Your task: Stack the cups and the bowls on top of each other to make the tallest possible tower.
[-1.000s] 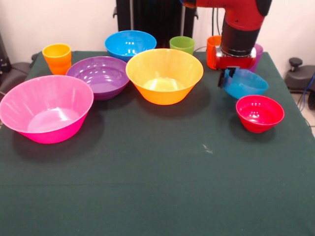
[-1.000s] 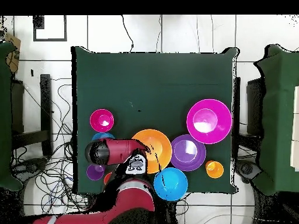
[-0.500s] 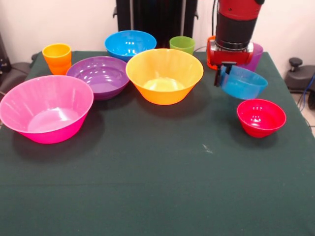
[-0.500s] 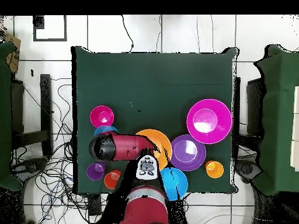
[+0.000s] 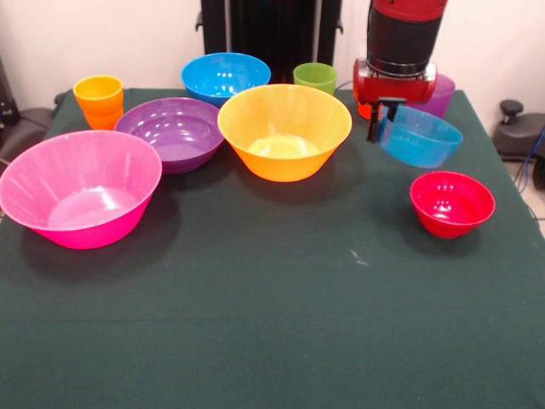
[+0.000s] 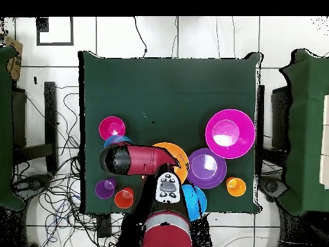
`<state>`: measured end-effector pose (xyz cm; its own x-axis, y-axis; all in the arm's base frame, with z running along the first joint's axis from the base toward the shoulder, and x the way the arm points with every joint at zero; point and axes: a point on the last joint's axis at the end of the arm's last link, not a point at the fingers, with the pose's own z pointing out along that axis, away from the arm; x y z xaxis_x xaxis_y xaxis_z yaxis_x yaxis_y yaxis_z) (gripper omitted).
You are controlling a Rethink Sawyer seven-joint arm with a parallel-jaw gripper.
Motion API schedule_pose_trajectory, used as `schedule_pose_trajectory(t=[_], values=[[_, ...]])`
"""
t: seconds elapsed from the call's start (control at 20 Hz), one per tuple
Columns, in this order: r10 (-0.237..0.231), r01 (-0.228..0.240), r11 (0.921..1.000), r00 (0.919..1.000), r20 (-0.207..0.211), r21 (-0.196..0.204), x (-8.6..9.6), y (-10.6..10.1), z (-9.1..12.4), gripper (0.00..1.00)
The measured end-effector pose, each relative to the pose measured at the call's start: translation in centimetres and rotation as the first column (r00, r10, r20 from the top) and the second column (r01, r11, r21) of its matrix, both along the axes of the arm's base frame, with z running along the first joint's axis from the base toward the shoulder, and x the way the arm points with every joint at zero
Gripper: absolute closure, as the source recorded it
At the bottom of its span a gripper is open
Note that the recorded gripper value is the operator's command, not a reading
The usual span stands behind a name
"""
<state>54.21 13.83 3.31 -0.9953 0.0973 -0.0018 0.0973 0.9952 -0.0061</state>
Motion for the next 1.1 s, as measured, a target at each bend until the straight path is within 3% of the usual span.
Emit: schedule_pose_trajectory(t=[0.6, 1.1], values=[[-0.032, 0.032, 0.9983, 0.9994, -0.016, 0.048, 1.3, 1.2, 2.2, 1.00], [-0.044, 0.044, 0.9973, 0.9990, -0.002, 0.058, 2.1, 1.6, 3.1, 1.00]])
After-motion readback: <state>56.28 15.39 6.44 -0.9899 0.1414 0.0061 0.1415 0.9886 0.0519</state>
